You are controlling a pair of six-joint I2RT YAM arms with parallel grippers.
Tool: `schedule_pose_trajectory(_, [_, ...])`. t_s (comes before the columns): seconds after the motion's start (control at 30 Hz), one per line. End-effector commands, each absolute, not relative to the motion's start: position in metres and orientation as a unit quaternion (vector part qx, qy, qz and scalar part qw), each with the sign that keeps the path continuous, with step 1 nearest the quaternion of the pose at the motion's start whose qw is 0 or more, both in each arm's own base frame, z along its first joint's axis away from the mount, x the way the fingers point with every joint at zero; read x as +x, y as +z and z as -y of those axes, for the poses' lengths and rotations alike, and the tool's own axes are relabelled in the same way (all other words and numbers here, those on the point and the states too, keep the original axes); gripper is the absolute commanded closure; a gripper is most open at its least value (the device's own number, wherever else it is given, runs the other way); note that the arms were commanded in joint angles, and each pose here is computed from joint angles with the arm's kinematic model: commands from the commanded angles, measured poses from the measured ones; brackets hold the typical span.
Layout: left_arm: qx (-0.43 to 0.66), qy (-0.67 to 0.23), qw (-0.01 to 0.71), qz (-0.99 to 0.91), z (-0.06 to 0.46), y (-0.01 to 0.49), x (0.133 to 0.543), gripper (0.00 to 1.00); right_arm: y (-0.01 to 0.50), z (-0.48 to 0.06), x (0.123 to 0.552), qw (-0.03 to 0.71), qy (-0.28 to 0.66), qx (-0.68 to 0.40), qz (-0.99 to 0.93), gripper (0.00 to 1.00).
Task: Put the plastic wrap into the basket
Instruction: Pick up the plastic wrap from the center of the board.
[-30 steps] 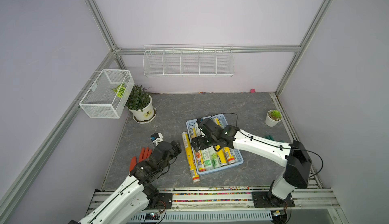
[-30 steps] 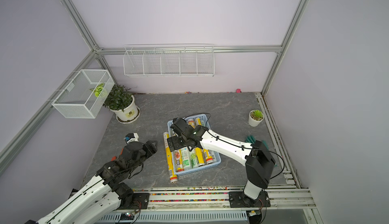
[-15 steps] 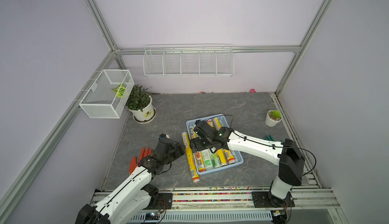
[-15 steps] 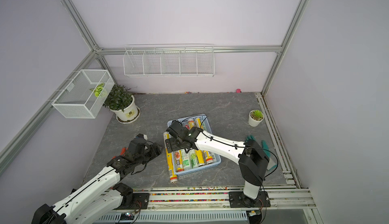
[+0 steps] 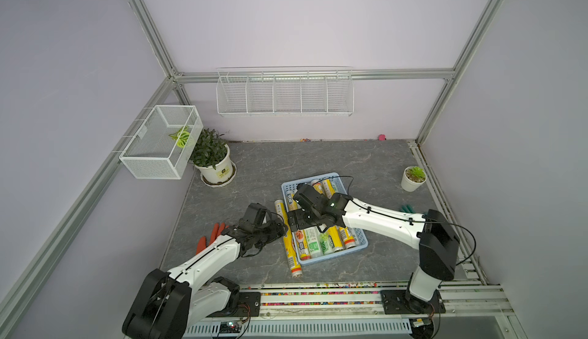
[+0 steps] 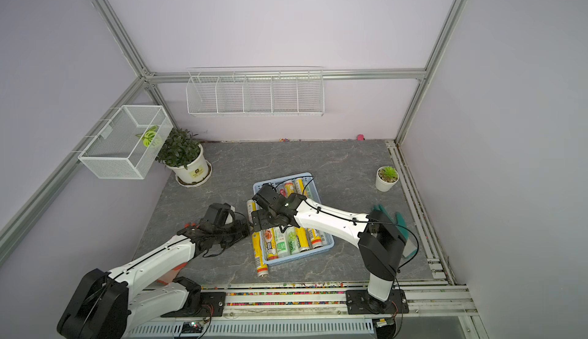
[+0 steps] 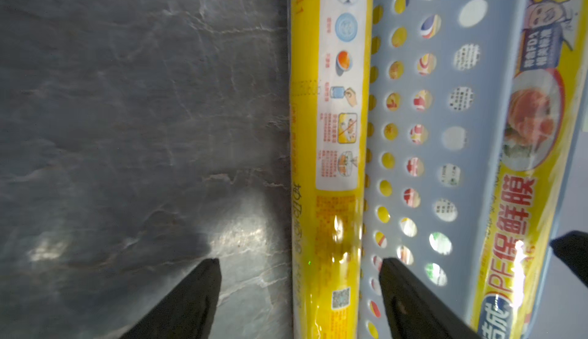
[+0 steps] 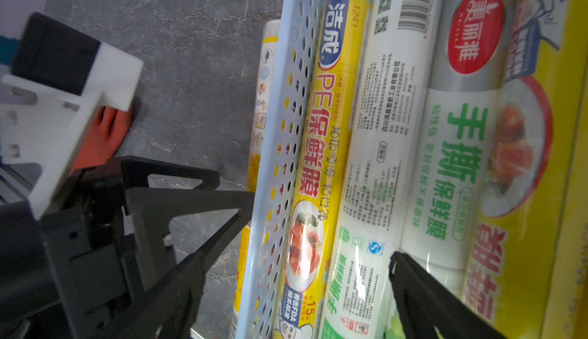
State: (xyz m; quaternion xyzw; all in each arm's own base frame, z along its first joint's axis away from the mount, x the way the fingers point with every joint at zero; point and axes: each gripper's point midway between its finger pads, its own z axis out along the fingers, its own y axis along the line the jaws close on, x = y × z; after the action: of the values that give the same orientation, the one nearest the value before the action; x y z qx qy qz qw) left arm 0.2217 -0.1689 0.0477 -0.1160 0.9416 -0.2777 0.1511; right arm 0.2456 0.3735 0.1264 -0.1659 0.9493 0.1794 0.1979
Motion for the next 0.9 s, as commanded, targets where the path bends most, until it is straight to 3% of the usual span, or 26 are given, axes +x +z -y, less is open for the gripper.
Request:
schedule_pose_trajectory(0.0, [-0.094,-0.280,0.134,-0.946,0.176,0.050,0.226,0.15,0.118,-0.366,0.248,0.194,0.170,-0.153,-0.954,0.04])
schedule_pose_trajectory(0.17, [-0.107,-0.229,0.097,-0.963,0.167,0.028,0.224,0.17,0.118,-0.363,0.249,0.194,0.170,-0.150,-0.954,0.05])
schedule_pose_trajectory(0.43, [-0.138,-0.095,0.080,-0.983,0.125,0.017,0.219,0.33,0.117,-0.359,0.249,0.197,0.166,-0.148,-0.955,0.05])
schedule_pose_trajectory(0.6, [-0.161,-0.067,0.067,-0.982,0.116,0.024,0.214,0.38,0.117,-0.357,0.250,0.199,0.161,-0.148,-0.955,0.05])
schedule_pose_trajectory(0.87, [-0.276,-0.094,0.061,-0.955,0.135,0.042,0.192,0.27,0.120,-0.355,0.249,0.203,0.162,-0.150,-0.954,0.05])
